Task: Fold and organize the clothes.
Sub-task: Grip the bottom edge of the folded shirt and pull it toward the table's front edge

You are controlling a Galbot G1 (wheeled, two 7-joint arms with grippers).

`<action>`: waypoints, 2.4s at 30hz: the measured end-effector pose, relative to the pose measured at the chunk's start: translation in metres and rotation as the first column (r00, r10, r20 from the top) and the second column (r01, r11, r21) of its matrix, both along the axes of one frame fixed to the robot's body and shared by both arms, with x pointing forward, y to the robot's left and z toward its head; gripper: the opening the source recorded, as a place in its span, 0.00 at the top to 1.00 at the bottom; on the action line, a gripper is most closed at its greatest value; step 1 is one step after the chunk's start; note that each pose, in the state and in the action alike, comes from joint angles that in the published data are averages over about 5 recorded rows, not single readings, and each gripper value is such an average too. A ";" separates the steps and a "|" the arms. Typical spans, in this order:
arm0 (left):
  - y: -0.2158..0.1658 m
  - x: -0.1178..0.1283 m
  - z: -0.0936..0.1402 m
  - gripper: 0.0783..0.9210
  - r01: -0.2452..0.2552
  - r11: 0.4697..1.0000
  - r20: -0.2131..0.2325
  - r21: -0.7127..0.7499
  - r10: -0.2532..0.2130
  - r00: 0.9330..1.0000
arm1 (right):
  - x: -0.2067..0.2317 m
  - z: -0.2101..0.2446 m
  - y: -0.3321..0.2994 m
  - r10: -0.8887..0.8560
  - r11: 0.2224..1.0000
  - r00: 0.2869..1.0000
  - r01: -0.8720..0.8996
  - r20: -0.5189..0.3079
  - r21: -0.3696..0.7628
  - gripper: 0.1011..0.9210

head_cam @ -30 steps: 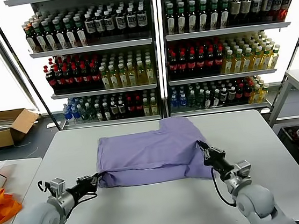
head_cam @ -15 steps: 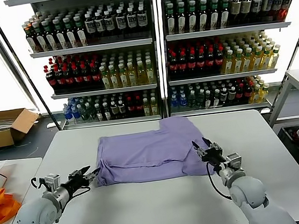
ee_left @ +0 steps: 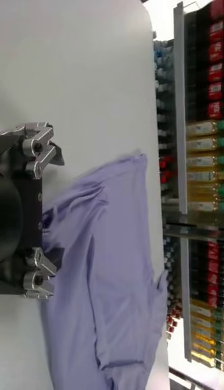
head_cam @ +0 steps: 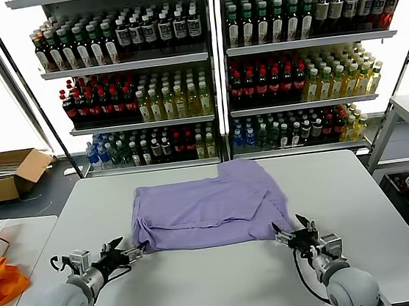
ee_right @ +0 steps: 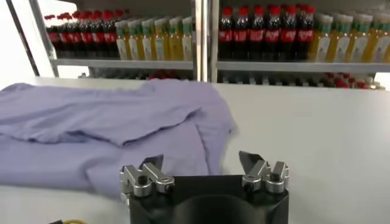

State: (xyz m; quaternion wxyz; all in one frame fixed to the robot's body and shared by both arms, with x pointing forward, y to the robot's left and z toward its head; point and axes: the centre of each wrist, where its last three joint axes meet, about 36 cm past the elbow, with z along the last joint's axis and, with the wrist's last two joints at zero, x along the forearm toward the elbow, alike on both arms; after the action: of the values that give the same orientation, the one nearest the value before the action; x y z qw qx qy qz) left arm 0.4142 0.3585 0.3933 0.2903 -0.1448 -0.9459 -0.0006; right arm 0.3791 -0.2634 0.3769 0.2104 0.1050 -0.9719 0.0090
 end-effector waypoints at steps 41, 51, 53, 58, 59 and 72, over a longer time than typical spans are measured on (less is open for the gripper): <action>-0.002 -0.075 0.025 0.99 0.122 0.992 -0.052 0.043 -0.120 0.991 | -0.075 0.021 -0.025 0.065 0.996 0.997 -0.068 -0.042 -0.061 0.99; 0.000 -0.118 0.041 0.99 0.134 0.990 -0.079 0.049 -0.130 0.988 | -0.121 0.042 -0.026 0.095 0.991 0.994 -0.100 -0.055 -0.092 0.99; 0.002 -0.126 0.042 0.99 0.136 0.989 -0.088 0.054 -0.131 0.988 | -0.126 0.044 -0.027 0.100 0.989 0.993 -0.105 -0.059 -0.101 0.99; 0.006 -0.142 0.048 0.97 0.139 0.988 -0.107 0.072 -0.131 0.986 | -0.133 0.047 -0.031 0.107 0.986 0.992 -0.115 -0.068 -0.120 0.99; 0.006 -0.145 0.049 0.96 0.140 0.987 -0.111 0.075 -0.132 0.985 | -0.135 0.048 -0.031 0.109 0.986 0.992 -0.117 -0.071 -0.123 0.99; 0.012 -0.163 0.066 0.58 0.139 0.984 -0.120 0.115 -0.125 0.985 | -0.141 0.066 -0.034 0.134 0.986 0.989 -0.140 -0.064 -0.093 0.71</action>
State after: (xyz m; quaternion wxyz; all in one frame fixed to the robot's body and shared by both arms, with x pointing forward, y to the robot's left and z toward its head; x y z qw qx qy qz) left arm 0.2507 0.3702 0.4596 0.3509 -0.1889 -0.9145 -0.0701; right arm 0.2382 -0.2972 0.4429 0.2421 0.1613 -0.9543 0.0675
